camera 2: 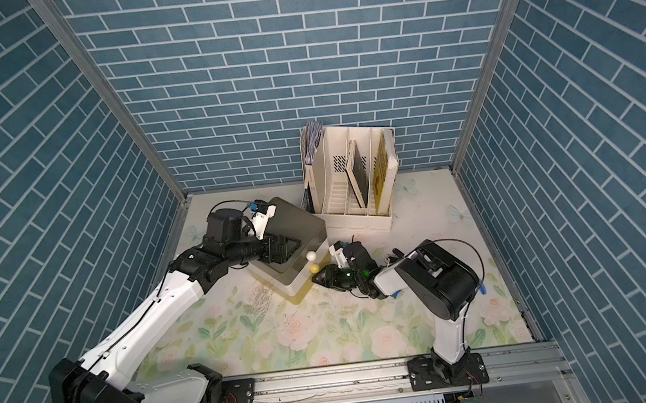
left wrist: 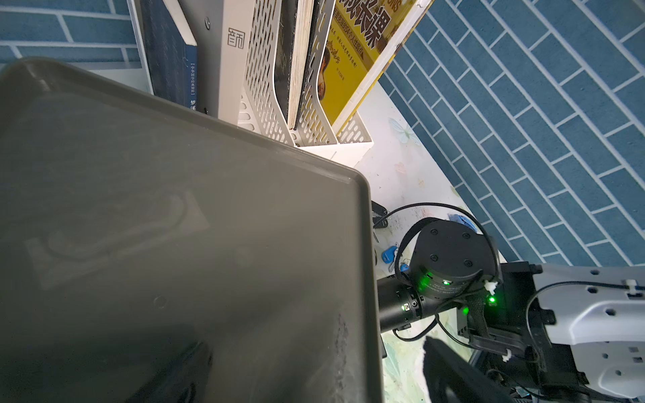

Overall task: Take the keys out of the drawer
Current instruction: Open the drawer in the storage box.

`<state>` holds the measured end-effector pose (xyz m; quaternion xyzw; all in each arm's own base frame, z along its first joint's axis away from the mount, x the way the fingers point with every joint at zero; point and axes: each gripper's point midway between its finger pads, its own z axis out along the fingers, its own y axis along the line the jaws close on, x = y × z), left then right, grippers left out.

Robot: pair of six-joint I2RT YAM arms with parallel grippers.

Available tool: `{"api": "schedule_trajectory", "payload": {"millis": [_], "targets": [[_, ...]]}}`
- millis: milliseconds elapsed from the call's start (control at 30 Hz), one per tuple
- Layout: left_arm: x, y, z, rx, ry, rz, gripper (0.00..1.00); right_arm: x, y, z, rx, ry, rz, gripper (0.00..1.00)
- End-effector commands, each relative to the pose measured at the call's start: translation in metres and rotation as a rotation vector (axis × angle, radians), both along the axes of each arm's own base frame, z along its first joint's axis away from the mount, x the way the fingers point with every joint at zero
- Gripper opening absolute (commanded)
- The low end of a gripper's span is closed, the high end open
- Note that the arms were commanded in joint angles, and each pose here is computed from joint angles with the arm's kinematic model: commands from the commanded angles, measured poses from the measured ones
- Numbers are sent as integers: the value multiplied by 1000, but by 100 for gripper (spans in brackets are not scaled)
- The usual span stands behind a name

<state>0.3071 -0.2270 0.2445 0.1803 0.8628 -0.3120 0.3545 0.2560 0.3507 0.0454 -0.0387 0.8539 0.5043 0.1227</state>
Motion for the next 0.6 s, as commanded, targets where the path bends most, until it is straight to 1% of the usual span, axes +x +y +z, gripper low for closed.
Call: {"api": "schedule_trajectory", "payload": {"millis": [0,133,433,567], "targets": [[-11,13,-40,84,149,24,100,13,9,18,83,-100,-11,44],[-11,13,-41,86,152,20,100,14,10,27,127,-139,-13,43],[-13,15,-42,91,155,23,100,13,13,41,208,-188,-5,44],[-12,15,-42,91,153,26,100,13,13,39,209,-183,1,36]]}}
